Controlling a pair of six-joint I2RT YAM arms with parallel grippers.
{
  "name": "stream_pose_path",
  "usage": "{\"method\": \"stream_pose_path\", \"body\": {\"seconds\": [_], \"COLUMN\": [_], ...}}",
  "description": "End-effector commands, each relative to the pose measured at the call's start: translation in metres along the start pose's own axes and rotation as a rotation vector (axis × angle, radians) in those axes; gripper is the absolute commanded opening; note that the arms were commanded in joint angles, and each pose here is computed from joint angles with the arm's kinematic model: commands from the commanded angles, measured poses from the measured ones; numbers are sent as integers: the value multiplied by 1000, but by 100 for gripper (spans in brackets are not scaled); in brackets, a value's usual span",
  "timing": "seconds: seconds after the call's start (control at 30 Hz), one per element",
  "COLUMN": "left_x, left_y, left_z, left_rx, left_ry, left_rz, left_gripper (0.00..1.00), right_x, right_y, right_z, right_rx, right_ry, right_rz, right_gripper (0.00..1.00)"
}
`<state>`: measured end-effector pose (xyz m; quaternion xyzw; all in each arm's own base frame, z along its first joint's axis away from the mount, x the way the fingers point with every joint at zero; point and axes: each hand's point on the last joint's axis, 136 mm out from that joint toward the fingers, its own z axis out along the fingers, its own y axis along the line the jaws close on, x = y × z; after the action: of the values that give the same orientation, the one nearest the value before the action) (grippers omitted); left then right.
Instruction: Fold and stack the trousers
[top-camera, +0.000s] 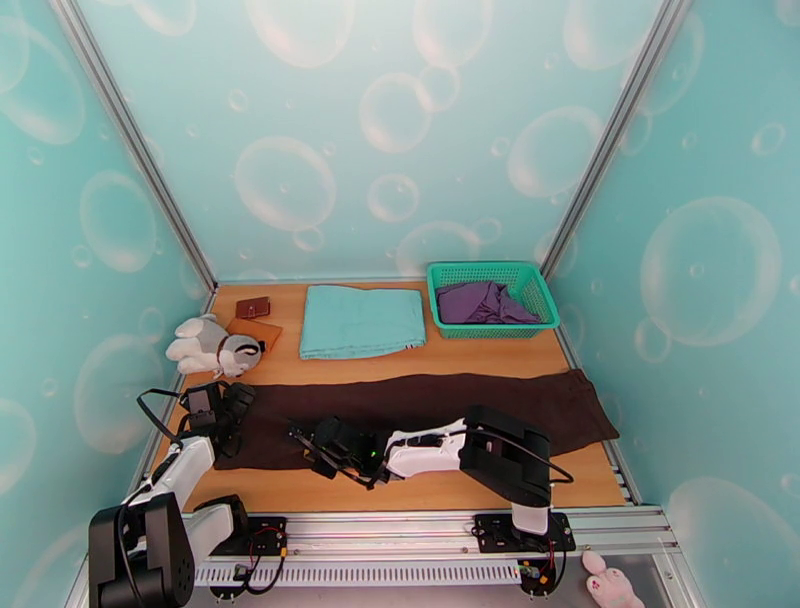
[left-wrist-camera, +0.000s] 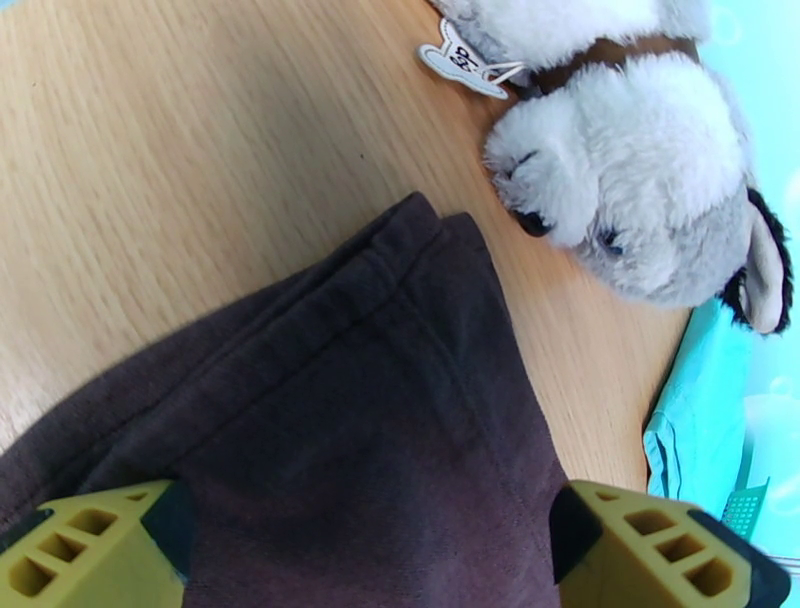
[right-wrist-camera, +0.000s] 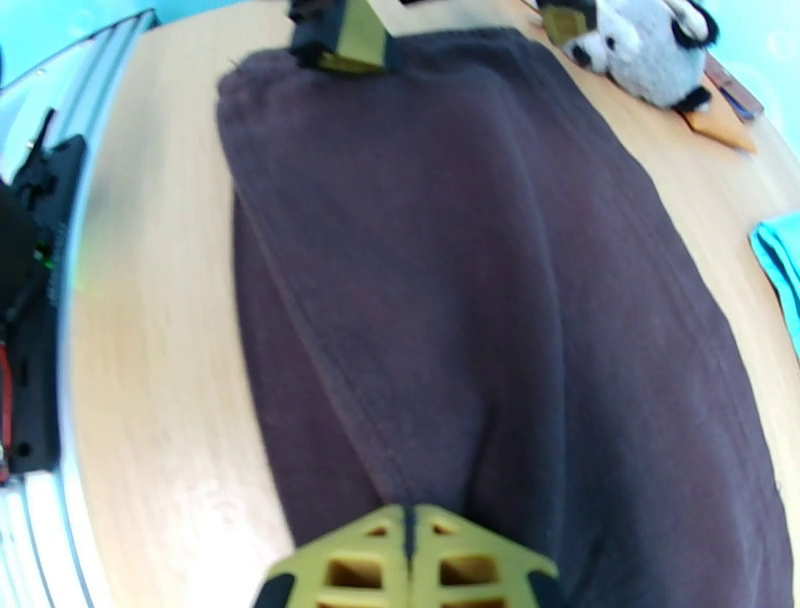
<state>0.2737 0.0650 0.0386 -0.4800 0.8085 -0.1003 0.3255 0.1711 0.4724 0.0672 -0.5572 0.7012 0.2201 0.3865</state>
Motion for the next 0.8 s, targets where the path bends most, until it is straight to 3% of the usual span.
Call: {"method": "stream_pose_path", "body": {"seconds": [0.0, 0.17, 0.33, 0.5, 0.57, 0.67, 0.77], "left_x": [11, 10, 7, -15, -26, -39, -34], "left_y": [31, 32, 29, 14, 4, -12, -32], "left_z": [5, 7, 7, -5, -13, -24, -29], "left_rx": [-117, -130, -126, -102, -84, -40, 47], "left_ry": [24, 20, 20, -46, -79, -115, -72], "left_rz": [-20, -20, -15, 18, 44, 94, 151], "left_gripper": [99, 99, 99, 99, 99, 99, 99], "right_x": [-12, -20, -3, -5, -15, -19, -6], "right_y": [20, 35, 39, 30, 14, -28, -78], "right_z": [-12, -22, -18, -29, -41, -62, -67], "right_rx": [-71, -129, -145, -157, -152, -126, -91], "right_ry": [-37, -55, 15, -28, -96, -183, -206], "right_rz": [-40, -58, -63, -31, 24, 170, 366], "right_gripper": [0, 0, 2, 31, 38, 41, 42]}}
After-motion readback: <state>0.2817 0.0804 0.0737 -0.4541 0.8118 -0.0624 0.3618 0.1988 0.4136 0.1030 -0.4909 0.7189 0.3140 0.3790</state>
